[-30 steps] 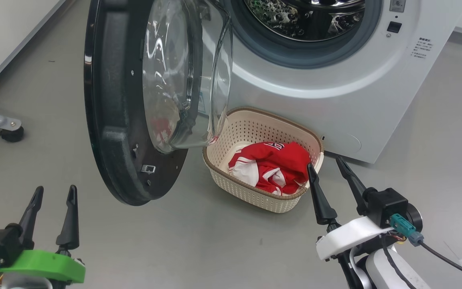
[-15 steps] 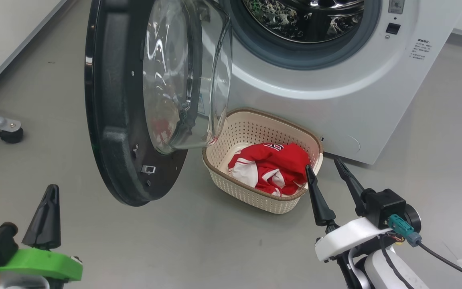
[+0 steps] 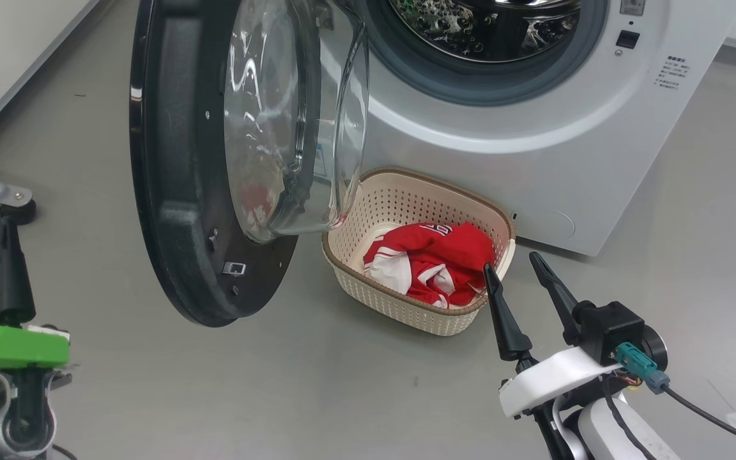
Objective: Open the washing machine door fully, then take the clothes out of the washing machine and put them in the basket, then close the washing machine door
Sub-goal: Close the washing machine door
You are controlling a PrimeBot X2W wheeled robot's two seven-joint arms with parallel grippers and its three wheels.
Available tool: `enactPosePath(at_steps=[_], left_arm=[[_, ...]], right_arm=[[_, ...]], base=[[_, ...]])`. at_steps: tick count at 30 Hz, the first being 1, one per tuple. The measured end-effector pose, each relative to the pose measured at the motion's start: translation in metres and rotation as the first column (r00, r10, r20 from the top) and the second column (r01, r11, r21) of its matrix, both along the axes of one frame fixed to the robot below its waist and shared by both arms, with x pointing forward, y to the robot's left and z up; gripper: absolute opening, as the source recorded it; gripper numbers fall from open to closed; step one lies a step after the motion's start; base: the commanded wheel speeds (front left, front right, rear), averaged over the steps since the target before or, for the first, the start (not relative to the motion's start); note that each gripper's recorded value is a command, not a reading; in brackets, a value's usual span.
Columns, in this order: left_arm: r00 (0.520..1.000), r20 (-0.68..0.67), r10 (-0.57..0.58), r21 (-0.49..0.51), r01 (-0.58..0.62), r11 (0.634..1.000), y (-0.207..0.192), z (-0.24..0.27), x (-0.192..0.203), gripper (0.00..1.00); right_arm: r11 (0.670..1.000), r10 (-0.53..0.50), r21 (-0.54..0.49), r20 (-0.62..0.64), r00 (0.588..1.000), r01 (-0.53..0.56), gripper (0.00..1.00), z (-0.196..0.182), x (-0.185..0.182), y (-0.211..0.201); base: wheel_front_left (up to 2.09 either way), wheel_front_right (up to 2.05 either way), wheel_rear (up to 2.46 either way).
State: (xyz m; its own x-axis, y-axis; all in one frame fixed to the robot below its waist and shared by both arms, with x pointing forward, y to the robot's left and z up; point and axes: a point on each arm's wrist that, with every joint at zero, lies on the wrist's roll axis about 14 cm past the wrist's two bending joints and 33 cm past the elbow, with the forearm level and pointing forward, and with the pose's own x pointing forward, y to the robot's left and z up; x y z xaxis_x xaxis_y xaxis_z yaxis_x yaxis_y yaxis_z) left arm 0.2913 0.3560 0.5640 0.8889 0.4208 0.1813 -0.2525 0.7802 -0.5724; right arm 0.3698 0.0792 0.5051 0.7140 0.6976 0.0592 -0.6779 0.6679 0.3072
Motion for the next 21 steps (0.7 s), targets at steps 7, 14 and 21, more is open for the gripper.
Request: enactPosePath(at_steps=[7,14,21], left_arm=[[0.995,0.083,-0.06,-0.246,0.079,0.966,0.008,0.012,0.017,0.0],[0.98,0.196,0.015,-0.671,0.123,0.731,0.016,-0.008,0.027,0.0],[0.976,0.215,-0.018,-0.851,0.197,0.487,0.004,-0.025,0.042,0.0]], right_arm=[[1.0,-0.002,-0.001,-0.009,1.0,0.002,1.0,-0.003,0.001,-0.001],[1.0,-0.002,0.003,-0.017,1.0,0.002,1.0,-0.005,0.001,-0.001],[1.0,-0.015,0.002,-0.028,1.0,0.015,1.0,-0.009,0.003,-0.005]], base=[[0.0,0.0,0.0],[0.0,0.0,0.0],[0.0,0.0,0.0]])
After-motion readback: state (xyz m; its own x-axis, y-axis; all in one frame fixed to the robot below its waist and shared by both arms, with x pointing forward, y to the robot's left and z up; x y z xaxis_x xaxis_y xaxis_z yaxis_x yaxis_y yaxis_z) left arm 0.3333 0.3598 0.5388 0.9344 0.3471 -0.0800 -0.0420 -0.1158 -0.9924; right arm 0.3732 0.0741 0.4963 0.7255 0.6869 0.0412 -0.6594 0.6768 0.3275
